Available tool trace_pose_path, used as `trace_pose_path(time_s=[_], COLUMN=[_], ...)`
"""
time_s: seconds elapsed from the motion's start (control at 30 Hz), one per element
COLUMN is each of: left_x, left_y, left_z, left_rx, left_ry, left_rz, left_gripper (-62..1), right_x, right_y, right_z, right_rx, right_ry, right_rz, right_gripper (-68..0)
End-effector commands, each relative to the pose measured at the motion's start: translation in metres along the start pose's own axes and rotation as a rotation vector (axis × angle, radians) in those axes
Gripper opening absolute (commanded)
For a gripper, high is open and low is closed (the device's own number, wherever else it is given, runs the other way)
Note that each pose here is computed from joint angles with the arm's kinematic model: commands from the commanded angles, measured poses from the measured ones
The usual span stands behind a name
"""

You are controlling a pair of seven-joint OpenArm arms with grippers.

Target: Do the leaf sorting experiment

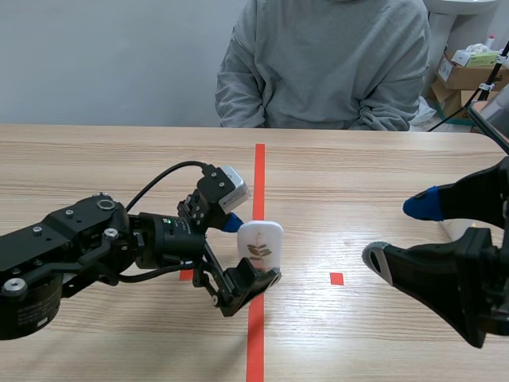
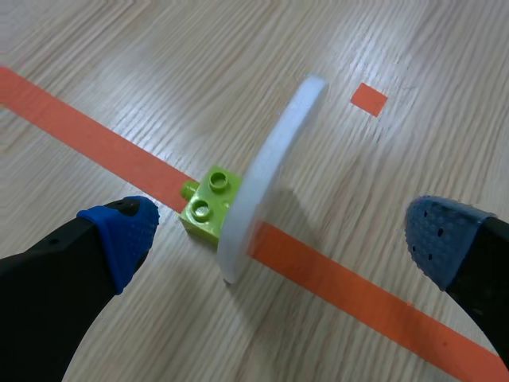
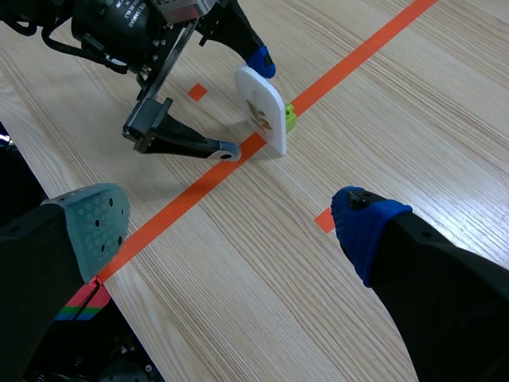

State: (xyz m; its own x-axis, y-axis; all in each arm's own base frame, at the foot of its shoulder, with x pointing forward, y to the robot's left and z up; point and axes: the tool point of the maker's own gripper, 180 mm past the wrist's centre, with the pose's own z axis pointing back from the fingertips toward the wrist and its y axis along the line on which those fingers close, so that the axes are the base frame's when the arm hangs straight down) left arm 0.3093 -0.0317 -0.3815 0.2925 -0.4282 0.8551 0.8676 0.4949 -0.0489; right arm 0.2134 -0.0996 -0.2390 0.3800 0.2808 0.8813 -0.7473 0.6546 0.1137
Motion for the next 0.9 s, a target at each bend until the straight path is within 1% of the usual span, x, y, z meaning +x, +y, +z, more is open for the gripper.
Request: trace_pose_path(time_s=[0.0,0.07,0.33,0.87], left_x=[0.0185,0.0178,0.0094,0.0098], left_y=[0.0028,0.0023,0.0054,0.0040], left_z=[-0.0024,-0.0043,-0.0048,-0.0049], left_rx=[0.011,0.013,0.018,0.011], left_ry=[-0.050,-0.042,-0.025,-0.028], left_rz=[-0.013,-0.032,-0.020,-0.019], left_gripper=[1.4,1.4,1.4,1.4], right_x=[0.0051,0.0051,0.0056,0.0053], right_y=[-0.0017,-0.0017,-0.0017,-0.0018], right_z=[0.0013,0.0013,0.0013,0.0013], right_rx=[0.001,0.001,0.001,0.001], right_ry=[-0.019,-0.019,-0.022,-0.022], right_rz=[0.009,0.009,0.009,0.009], right_gripper=[-15.7,-15.7,-15.7,-15.7])
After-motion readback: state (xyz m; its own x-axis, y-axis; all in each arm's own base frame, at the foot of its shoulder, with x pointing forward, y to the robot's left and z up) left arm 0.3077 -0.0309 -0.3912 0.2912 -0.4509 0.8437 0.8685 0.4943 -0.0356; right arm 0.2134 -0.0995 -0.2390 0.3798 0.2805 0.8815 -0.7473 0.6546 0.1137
